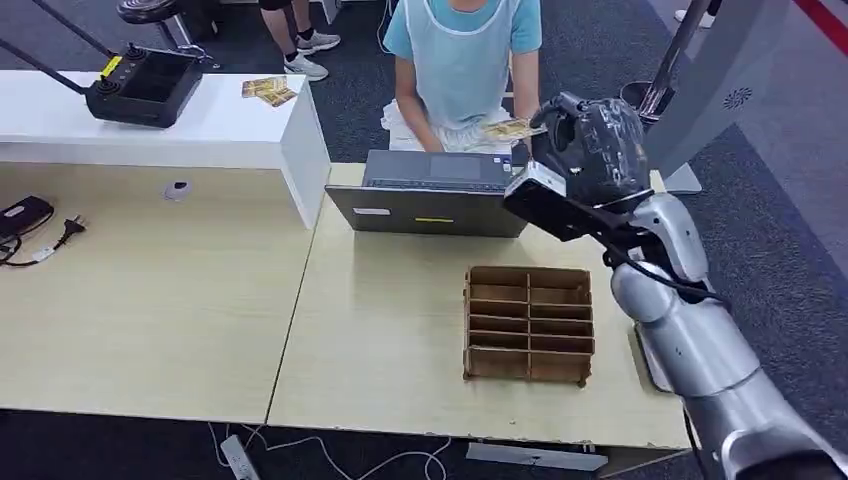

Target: Pass the card to the sensor for recognition and then transmit it.

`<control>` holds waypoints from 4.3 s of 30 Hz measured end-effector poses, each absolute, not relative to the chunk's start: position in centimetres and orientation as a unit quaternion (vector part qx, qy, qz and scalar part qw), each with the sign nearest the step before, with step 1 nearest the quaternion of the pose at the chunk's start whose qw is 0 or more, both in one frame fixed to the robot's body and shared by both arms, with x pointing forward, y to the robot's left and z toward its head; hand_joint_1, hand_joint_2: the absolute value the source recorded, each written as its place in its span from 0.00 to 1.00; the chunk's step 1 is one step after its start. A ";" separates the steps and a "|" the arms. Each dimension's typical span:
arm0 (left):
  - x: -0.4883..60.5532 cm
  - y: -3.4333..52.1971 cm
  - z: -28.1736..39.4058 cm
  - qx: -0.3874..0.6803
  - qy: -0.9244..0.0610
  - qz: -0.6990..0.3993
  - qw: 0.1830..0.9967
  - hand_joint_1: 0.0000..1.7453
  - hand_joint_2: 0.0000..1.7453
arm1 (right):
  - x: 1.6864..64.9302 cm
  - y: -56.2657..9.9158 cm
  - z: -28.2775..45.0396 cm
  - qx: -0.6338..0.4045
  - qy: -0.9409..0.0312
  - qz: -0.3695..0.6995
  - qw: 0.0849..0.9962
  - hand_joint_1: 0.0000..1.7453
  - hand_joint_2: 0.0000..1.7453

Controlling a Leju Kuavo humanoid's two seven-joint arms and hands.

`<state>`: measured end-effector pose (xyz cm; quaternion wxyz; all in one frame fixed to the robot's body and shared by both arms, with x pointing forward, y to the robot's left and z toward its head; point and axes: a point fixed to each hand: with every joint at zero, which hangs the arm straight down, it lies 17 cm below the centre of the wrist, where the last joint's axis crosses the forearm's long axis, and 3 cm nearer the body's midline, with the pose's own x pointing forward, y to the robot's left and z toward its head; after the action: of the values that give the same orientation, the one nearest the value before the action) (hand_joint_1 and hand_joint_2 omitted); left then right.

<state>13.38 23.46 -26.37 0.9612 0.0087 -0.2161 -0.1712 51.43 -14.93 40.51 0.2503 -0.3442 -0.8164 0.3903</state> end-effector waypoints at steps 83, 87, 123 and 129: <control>7.3 21.4 -27.5 0.061 -0.014 0.337 0.940 0.00 0.00 | 68.2 -34.4 33.5 -0.426 -0.540 0.385 0.616 0.00 1.00; 7.4 21.2 -27.5 0.059 -0.015 0.336 0.940 0.00 0.00 | 68.2 -34.5 33.2 -0.425 -0.540 0.384 0.617 0.00 1.00; 8.3 21.9 -27.3 0.074 -0.047 0.353 0.931 0.00 0.00 | 58.1 -35.9 35.4 -0.290 -0.798 0.201 0.488 0.00 1.00; 8.1 21.9 -27.3 0.075 -0.043 0.367 0.926 0.00 0.00 | 53.0 -36.7 36.0 -0.277 -0.836 0.157 0.447 0.00 1.00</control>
<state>8.08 21.92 -27.29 0.9261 0.0748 -0.0432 0.3673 52.96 -36.67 36.00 0.4466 -0.2768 -0.8363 0.1567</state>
